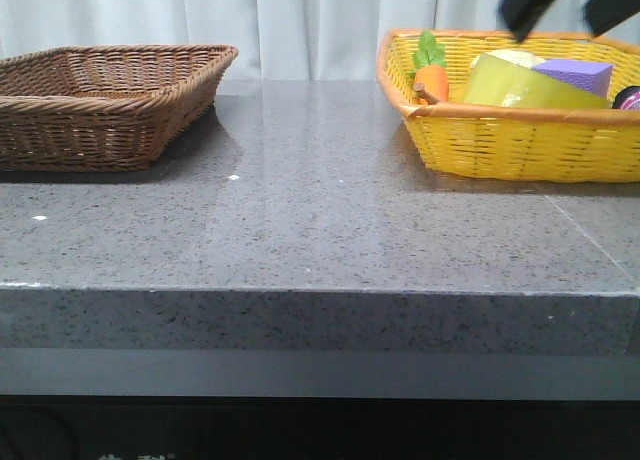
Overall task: Transfer tape with both arms
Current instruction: 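Lower the right gripper into the yellow basket onto the tape roll, then grasp the yellow tape roll and lift it out with the right gripper, then set the tape roll on the table center and open the right gripper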
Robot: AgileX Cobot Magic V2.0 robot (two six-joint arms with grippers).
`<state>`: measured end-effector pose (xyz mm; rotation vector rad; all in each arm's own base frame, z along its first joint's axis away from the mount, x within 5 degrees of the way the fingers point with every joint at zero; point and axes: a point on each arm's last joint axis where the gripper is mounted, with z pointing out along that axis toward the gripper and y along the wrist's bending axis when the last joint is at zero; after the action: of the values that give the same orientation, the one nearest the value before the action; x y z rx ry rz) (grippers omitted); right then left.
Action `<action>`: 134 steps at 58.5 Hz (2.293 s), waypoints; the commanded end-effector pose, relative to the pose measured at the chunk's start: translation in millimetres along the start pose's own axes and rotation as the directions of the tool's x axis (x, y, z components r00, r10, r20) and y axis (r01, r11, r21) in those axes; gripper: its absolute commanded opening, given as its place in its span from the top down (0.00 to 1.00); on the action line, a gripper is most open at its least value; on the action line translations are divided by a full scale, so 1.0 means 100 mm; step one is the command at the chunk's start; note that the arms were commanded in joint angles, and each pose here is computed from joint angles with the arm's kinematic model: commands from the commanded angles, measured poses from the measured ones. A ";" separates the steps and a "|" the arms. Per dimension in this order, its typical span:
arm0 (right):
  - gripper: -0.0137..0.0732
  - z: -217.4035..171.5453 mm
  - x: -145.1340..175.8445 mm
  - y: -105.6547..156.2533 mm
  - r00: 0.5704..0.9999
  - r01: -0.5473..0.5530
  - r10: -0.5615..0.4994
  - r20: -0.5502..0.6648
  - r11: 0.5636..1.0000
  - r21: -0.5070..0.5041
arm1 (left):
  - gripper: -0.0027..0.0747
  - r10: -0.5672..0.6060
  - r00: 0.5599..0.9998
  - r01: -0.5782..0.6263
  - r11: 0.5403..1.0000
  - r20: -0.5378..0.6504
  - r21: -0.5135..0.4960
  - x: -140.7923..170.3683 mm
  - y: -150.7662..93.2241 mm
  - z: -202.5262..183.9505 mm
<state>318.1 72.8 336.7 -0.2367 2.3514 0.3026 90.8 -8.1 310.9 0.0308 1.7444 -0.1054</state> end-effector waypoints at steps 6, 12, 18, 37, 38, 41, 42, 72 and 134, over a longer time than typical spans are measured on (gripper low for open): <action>0.17 0.11 -0.24 0.06 0.998 -0.021 0.023 0.051 0.999 -0.044 | 0.24 -0.013 0.995 0.013 1.000 0.100 -0.001 -0.18 0.00 -0.02; 0.17 0.25 -0.23 0.04 0.999 -0.030 0.031 0.024 0.999 -0.045 | 0.24 -0.013 0.995 0.013 1.000 0.100 -0.001 -0.18 0.00 -0.02; 0.21 0.33 -0.22 0.02 0.999 -0.034 0.034 0.013 0.999 -0.042 | 0.24 -0.013 0.995 0.013 1.000 0.100 -0.001 -0.18 0.00 -0.02; 0.75 0.34 -0.23 0.02 1.000 -0.014 0.015 0.025 0.999 -0.039 | 0.24 -0.013 0.995 0.013 1.000 0.100 -0.001 -0.18 0.00 -0.02; 0.77 0.34 -0.23 0.02 1.000 -0.014 0.015 0.027 0.999 -0.039 | 0.24 -0.013 0.995 0.013 1.000 0.100 -0.001 -0.18 0.00 -0.02; 0.82 0.32 -0.24 0.02 0.999 -0.012 0.014 0.035 0.999 -0.039 | 0.24 -0.013 0.995 0.013 1.000 0.100 -0.001 -0.18 0.00 -0.02; 0.83 0.31 -0.25 0.02 0.999 -0.012 0.013 0.038 0.999 -0.039 | 0.24 -0.013 0.995 0.013 1.000 0.100 -0.001 -0.18 0.00 -0.02; 0.85 -0.75 -0.47 0.42 0.954 0.110 -0.078 0.289 0.989 -0.096 | 0.24 -0.013 0.995 0.013 1.000 0.100 -0.001 -0.18 0.00 -0.02; 0.65 0.44 0.36 2.04 0.882 0.416 -0.470 -0.031 0.808 -0.417 | 0.24 -0.013 0.995 0.013 1.000 0.100 -0.001 -0.18 0.00 -0.02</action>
<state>267.8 277.7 281.4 -1.0613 2.3808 0.5178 91.1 -8.1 310.8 0.0308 1.7459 -0.1053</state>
